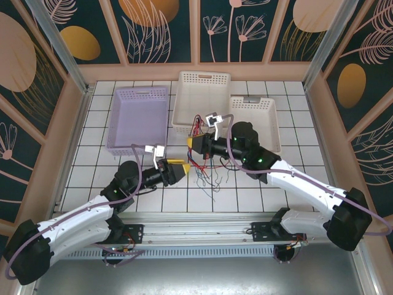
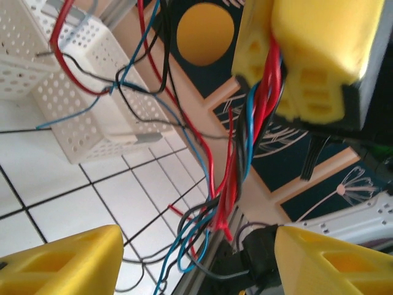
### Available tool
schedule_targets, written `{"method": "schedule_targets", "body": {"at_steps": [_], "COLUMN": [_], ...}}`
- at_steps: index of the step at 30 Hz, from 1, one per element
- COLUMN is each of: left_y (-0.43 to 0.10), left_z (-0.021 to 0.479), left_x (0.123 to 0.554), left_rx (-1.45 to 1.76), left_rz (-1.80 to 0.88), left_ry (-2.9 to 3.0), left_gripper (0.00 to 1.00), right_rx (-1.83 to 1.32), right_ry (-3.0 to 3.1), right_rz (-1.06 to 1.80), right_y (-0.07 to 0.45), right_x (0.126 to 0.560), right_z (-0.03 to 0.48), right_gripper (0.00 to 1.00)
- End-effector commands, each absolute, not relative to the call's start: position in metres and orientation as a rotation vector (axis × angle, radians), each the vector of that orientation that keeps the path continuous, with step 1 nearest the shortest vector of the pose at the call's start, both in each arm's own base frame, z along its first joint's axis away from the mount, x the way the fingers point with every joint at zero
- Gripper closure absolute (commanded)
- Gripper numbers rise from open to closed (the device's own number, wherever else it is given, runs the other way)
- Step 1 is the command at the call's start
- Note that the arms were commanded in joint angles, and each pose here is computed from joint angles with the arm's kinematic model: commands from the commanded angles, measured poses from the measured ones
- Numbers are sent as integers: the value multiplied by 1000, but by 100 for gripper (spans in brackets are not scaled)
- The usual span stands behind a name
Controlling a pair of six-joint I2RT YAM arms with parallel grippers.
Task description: Untangle the cables
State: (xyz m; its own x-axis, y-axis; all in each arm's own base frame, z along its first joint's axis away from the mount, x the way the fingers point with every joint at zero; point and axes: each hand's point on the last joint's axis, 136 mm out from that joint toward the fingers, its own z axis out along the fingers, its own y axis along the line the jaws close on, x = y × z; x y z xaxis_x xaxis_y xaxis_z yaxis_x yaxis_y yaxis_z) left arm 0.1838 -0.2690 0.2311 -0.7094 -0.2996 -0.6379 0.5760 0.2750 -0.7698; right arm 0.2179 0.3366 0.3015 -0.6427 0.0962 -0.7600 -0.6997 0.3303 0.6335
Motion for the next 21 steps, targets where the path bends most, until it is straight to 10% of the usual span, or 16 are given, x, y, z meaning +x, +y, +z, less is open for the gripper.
{"method": "schedule_targets", "body": {"at_steps": [1,21], "left_y": [-267,-278], "left_z": [263,271], "left_x": [190,191], "left_rx": [200,195], "left_rz": [-1568,-1669], "left_ry": [1682,1641], "left_gripper": [37,72], "right_rx": [-574,-579], "right_ry": [1800,1806], "right_rz": [1430,1480], "right_y": [339,346], "right_x": [208,203], "right_z": [316,311], "right_gripper": [100,100]}}
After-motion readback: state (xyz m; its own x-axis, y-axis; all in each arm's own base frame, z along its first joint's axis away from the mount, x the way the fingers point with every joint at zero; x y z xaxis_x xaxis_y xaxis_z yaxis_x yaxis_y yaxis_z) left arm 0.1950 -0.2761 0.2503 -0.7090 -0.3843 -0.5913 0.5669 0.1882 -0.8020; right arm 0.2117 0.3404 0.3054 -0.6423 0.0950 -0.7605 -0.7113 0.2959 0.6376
